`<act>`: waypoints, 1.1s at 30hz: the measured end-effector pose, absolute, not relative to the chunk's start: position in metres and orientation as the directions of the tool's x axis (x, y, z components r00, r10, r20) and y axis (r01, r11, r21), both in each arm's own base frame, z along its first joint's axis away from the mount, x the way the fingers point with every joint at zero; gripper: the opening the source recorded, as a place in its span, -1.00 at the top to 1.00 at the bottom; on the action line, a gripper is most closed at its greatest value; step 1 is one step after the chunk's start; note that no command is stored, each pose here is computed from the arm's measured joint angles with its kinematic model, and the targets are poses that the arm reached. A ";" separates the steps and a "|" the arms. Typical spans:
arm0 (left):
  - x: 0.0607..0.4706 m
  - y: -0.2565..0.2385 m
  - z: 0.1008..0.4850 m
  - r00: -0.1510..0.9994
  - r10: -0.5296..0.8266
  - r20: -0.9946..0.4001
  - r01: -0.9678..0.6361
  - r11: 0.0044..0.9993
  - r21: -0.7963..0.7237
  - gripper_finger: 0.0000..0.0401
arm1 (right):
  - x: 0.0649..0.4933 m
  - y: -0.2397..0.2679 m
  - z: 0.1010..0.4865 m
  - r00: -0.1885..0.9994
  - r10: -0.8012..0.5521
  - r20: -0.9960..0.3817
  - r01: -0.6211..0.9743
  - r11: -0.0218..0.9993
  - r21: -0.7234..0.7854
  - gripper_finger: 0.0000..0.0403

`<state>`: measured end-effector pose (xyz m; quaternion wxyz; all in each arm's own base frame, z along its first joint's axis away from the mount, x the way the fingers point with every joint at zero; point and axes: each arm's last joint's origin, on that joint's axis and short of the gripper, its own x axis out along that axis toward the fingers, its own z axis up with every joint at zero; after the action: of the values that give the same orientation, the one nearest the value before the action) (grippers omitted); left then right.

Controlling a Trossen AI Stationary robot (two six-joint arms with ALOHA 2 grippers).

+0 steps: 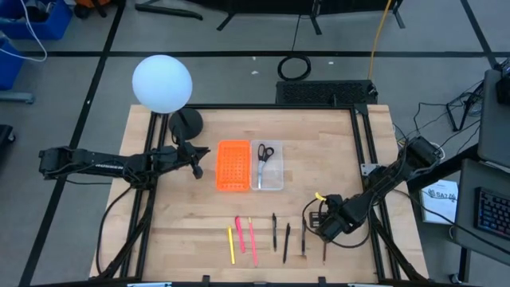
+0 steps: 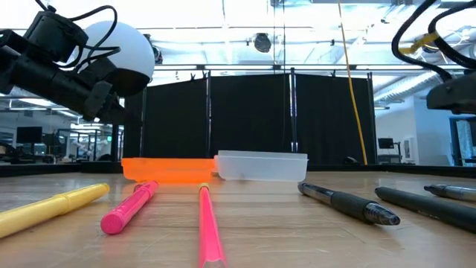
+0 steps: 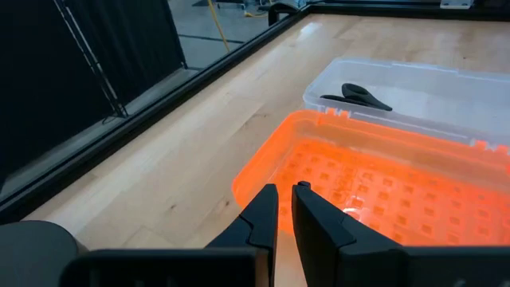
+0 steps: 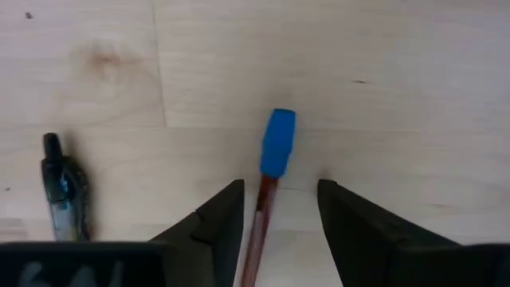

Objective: Pick & place school supplies into a supply box
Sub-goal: Put the brown pencil into the orange supply box

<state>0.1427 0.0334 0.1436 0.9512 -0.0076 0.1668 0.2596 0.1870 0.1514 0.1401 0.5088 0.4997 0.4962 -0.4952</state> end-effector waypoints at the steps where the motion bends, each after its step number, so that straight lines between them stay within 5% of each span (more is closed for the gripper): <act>1: 0.143 0.033 0.144 0.810 0.491 -0.321 -0.496 0.865 0.072 0.78 | 0.187 0.151 0.139 0.010 -0.018 -1.000 1.000 0.011 0.010 0.25; 23: 0.143 0.033 0.144 0.811 0.491 -0.317 -0.498 0.865 0.066 0.78 | 0.194 0.134 0.122 -0.006 -0.160 -0.987 0.993 0.114 -0.024 0.29; 33: 0.143 0.033 0.143 0.809 0.491 -0.323 -0.497 0.865 0.069 0.78 | 0.181 0.135 0.112 -0.045 -0.120 -0.992 0.990 0.130 -0.061 0.65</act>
<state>0.1427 0.0334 0.1434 0.9510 -0.0095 0.1674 0.2596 0.1815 0.1348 0.1116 0.5472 0.4220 0.5152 -0.5071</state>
